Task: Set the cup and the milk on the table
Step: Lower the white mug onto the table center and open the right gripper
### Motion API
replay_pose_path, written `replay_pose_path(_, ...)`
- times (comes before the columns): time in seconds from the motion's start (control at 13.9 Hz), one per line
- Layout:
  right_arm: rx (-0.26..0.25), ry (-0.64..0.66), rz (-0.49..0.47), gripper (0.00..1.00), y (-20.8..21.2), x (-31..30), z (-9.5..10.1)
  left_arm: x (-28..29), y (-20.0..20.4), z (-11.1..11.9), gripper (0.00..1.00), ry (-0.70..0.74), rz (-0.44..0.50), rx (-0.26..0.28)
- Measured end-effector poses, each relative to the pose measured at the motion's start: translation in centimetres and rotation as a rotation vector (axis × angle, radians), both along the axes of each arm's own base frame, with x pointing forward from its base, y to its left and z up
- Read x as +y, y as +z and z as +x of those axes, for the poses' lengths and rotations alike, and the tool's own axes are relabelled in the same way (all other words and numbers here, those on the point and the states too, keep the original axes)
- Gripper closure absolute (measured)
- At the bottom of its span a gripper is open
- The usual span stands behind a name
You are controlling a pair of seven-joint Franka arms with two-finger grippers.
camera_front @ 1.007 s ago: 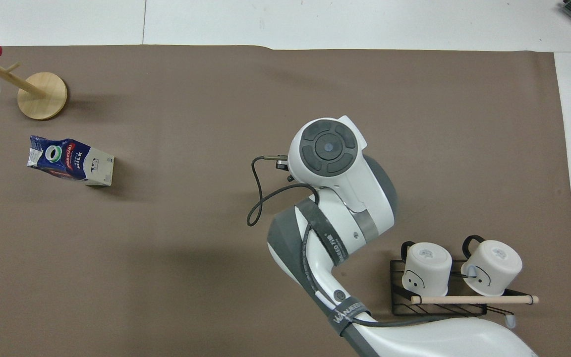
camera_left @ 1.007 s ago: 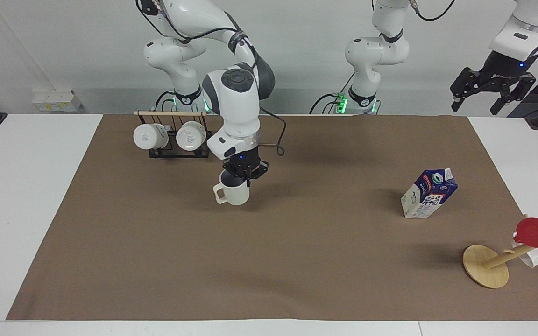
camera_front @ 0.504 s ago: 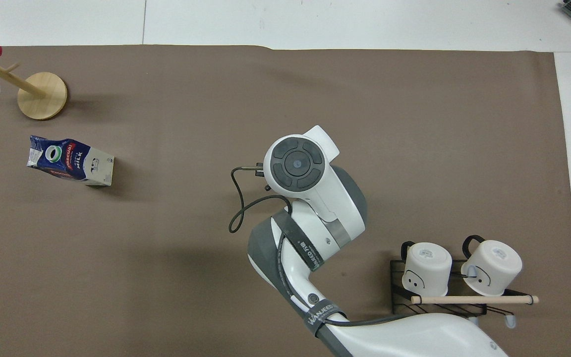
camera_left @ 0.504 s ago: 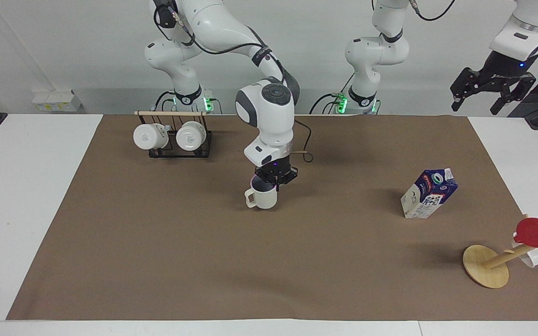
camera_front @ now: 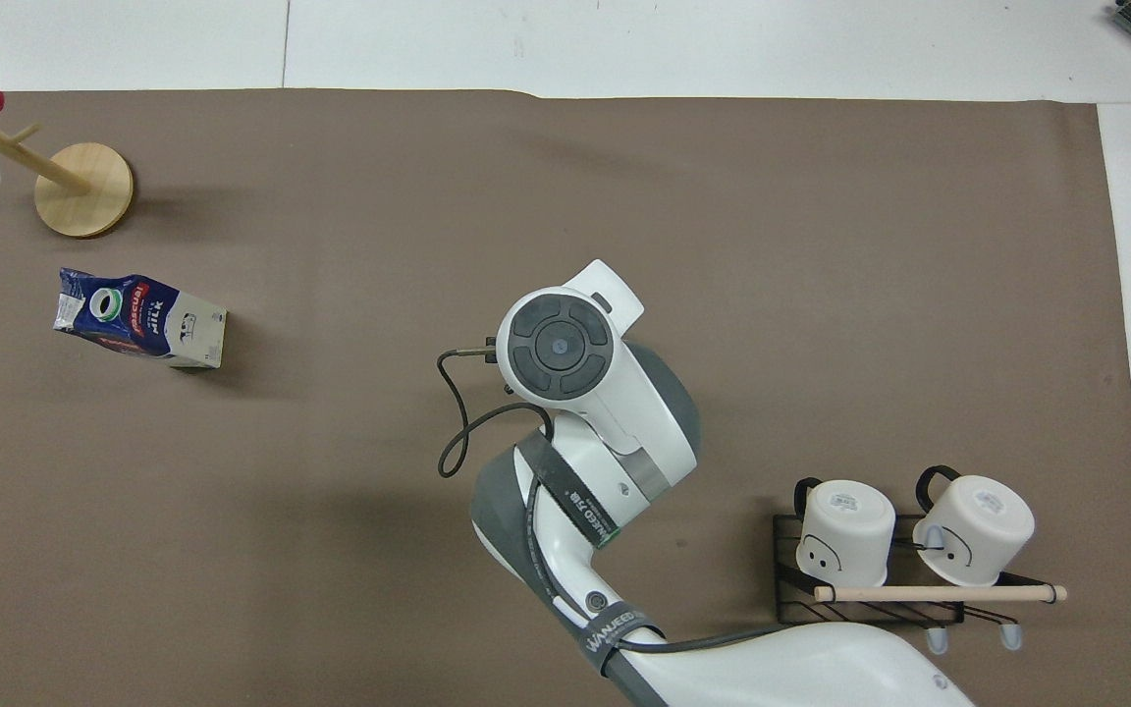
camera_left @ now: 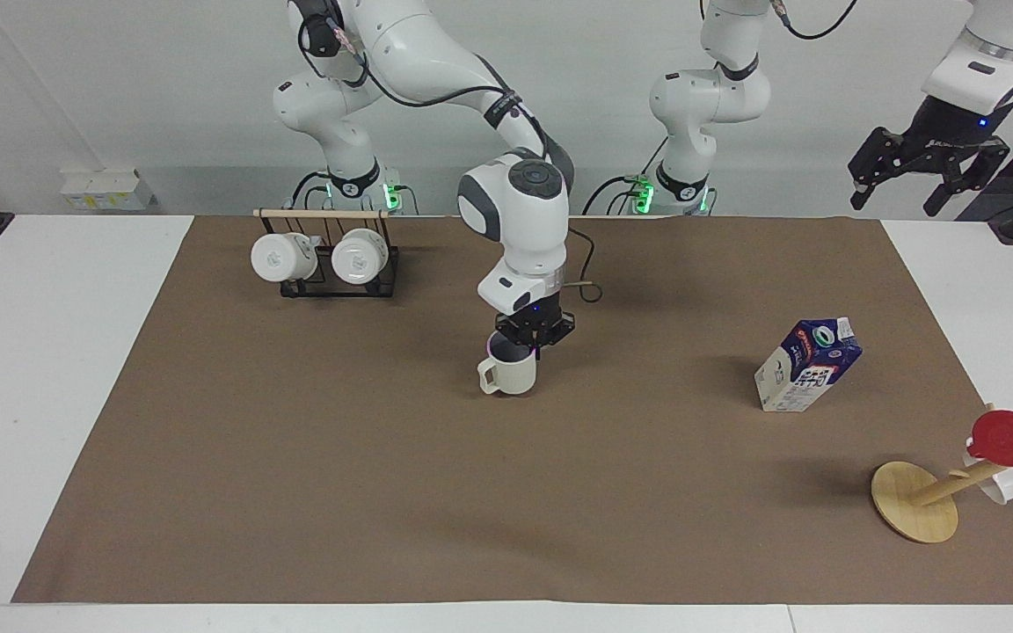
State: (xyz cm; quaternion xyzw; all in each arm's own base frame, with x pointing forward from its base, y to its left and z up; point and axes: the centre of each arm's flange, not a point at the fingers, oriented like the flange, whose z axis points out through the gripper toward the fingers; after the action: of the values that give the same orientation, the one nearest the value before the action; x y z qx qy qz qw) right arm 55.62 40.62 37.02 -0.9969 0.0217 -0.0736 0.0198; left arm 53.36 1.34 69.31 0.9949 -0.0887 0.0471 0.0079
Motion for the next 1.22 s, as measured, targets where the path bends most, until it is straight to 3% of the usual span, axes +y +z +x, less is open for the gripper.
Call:
replay_pose_path(0.29, 0.010, 0.031, -0.013, 0.96, -0.9, 0.2, -0.2, 0.0, 0.0, 0.0, 0.00, 0.000, 0.000, 0.000)
replay_pose_path(0.36, 0.012, 0.031, -0.014, 0.91, -1.0, 0.1, -0.3, 0.0, 0.0, 0.0, 0.00, 0.000, 0.000, 0.000)
replay_pose_path(0.72, 0.007, 0.026, -0.013, 0.32, -0.7, -0.3, 0.0, 0.0, 0.0, 0.0, 0.00, 0.000, 0.000, 0.000)
replay_pose_path(0.94, -0.010, 0.004, -0.001, 0.00, 1.9, -1.5, 0.6, 0.0, 0.0, 0.0, 0.00, 0.000, 0.000, 0.000)
replay_pose_path(1.22, 0.000, -0.072, 0.003, 0.00, 9.2, -6.8, 1.3, 0.0, 0.0, 0.0, 0.00, 0.000, 0.000, 0.000)
